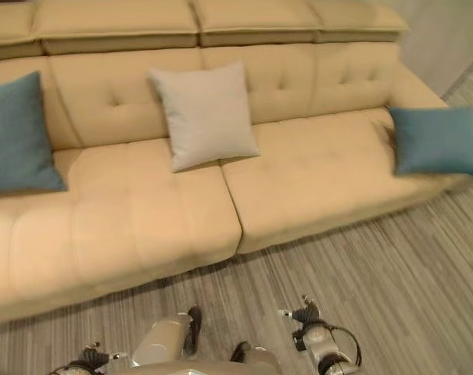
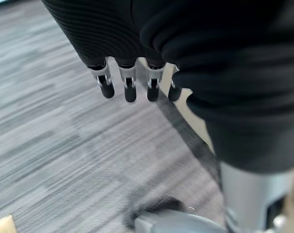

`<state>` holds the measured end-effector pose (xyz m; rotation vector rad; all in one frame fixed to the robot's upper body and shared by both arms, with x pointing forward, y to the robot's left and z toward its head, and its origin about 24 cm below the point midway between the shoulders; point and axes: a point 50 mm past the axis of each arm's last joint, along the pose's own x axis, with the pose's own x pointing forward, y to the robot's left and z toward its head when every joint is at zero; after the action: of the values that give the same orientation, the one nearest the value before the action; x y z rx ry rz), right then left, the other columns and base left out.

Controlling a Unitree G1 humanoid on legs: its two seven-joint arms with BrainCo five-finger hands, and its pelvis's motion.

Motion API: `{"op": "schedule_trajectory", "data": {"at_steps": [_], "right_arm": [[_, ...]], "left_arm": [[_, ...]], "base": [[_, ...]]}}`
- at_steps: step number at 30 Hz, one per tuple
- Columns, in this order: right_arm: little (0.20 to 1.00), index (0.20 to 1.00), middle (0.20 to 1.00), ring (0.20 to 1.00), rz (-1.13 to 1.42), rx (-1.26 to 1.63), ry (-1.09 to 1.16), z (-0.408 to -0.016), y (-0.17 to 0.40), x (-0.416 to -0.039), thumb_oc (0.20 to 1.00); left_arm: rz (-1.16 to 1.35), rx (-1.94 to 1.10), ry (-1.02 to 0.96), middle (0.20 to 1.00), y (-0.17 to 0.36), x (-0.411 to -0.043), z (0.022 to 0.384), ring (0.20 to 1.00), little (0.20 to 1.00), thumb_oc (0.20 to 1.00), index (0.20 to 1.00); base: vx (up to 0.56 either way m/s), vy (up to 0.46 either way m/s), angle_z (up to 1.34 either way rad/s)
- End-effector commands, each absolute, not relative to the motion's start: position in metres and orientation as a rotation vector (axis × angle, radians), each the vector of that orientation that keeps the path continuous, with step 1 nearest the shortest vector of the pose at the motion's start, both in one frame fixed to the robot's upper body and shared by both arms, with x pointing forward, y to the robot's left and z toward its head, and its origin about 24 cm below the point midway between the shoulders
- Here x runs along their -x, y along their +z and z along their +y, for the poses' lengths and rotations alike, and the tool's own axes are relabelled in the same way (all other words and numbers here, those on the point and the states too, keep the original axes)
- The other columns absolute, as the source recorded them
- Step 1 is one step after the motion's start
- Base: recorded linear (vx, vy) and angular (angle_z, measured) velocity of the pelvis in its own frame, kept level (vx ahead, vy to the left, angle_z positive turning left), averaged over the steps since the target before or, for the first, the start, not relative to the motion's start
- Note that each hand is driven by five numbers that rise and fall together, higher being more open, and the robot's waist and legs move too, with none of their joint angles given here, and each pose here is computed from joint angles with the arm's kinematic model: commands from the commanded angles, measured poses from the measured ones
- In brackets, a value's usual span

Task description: Pick up all the scattered cushions and arrange them neatly on the sofa.

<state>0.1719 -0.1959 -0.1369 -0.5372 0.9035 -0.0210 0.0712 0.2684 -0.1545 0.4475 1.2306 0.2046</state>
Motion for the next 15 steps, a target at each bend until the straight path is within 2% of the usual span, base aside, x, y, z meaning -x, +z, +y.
{"op": "schedule_trajectory", "data": {"at_steps": [1, 15], "right_arm": [[1.000, 1.000, 1.000, 1.000, 0.861, 0.581, -0.074, -0.214, -0.130, -0.176, 1.000], [1.000, 1.000, 1.000, 1.000, 0.929, 0.532, -0.101, -0.200, -0.144, -0.147, 1.000]], "left_arm": [[1.089, -0.436, 0.172, 1.000, -0.150, -0.111, 0.249, 1.000, 1.000, 1.000, 1.000], [1.074, -0.413, 0.091, 1.000, -0.155, -0.118, 0.220, 1.000, 1.000, 1.000, 1.000]], "base": [[0.02, -0.075, 0.48], [-0.03, -0.047, -0.08]]}}
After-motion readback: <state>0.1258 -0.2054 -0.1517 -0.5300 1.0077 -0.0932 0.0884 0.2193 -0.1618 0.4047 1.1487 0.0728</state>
